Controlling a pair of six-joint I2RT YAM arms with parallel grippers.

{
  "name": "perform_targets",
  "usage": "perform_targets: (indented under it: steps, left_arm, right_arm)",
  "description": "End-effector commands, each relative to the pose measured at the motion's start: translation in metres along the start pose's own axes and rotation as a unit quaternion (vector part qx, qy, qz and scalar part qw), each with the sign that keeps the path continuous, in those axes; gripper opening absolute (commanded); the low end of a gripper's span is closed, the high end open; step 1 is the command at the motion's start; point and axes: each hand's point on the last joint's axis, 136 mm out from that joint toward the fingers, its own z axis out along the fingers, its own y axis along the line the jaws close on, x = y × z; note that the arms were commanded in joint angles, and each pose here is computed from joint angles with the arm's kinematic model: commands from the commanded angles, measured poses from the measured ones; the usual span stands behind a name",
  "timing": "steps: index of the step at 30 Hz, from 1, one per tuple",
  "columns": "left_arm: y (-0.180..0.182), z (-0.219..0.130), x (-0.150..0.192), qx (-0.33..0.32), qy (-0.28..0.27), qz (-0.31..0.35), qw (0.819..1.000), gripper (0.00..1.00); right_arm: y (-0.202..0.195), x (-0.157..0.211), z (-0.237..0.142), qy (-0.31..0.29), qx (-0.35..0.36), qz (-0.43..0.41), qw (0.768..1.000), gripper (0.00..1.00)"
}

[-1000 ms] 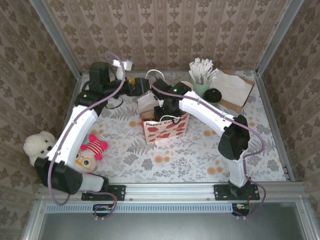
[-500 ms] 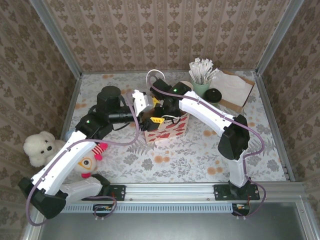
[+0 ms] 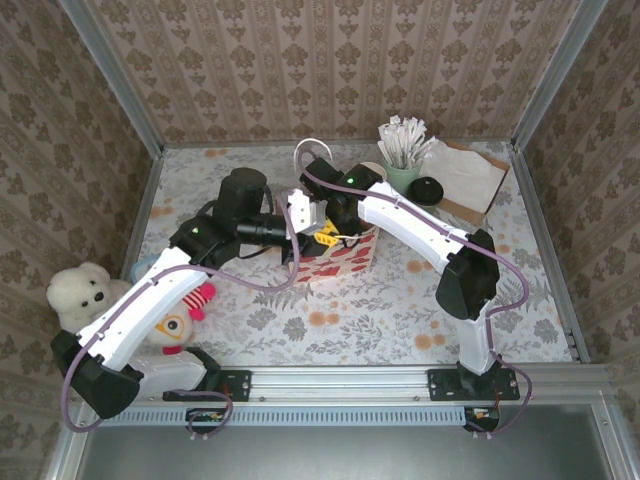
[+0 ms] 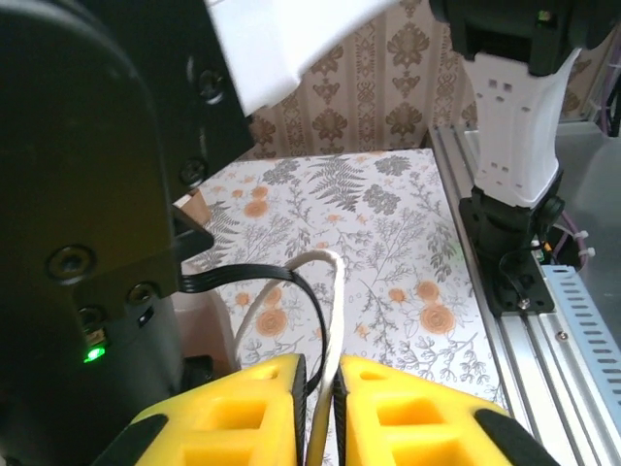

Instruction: Pack the takeout coffee

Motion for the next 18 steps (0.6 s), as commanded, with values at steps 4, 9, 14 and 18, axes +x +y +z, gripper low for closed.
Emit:
perform_targets:
  steps: [4, 9, 14, 18]
  left_arm:
    - [-0.02, -0.011, -0.027, 0.036, -0.045, 0.027, 0.998, 0.02]
    - [-0.028, -0.016, -0.037, 0.048, -0.068, 0.045, 0.995, 0.0]
    - [-0.024, -0.012, -0.032, 0.046, -0.061, 0.04, 0.996, 0.0]
    - [-0.015, -0.005, -0.027, 0.041, -0.051, 0.02, 0.998, 0.09]
  right_arm:
    - [-0.009, 0.006, 0.012, 0.016, 0.023, 0.02, 0.999, 0.4]
    - [-0.013, 0.008, 0.022, 0.025, 0.035, 0.023, 0.999, 0.4]
    - [-0.009, 0.011, 0.03, 0.036, 0.03, 0.023, 0.999, 0.4]
    - [-0.005, 0.012, 0.032, 0.031, 0.025, -0.001, 0.999, 0.4]
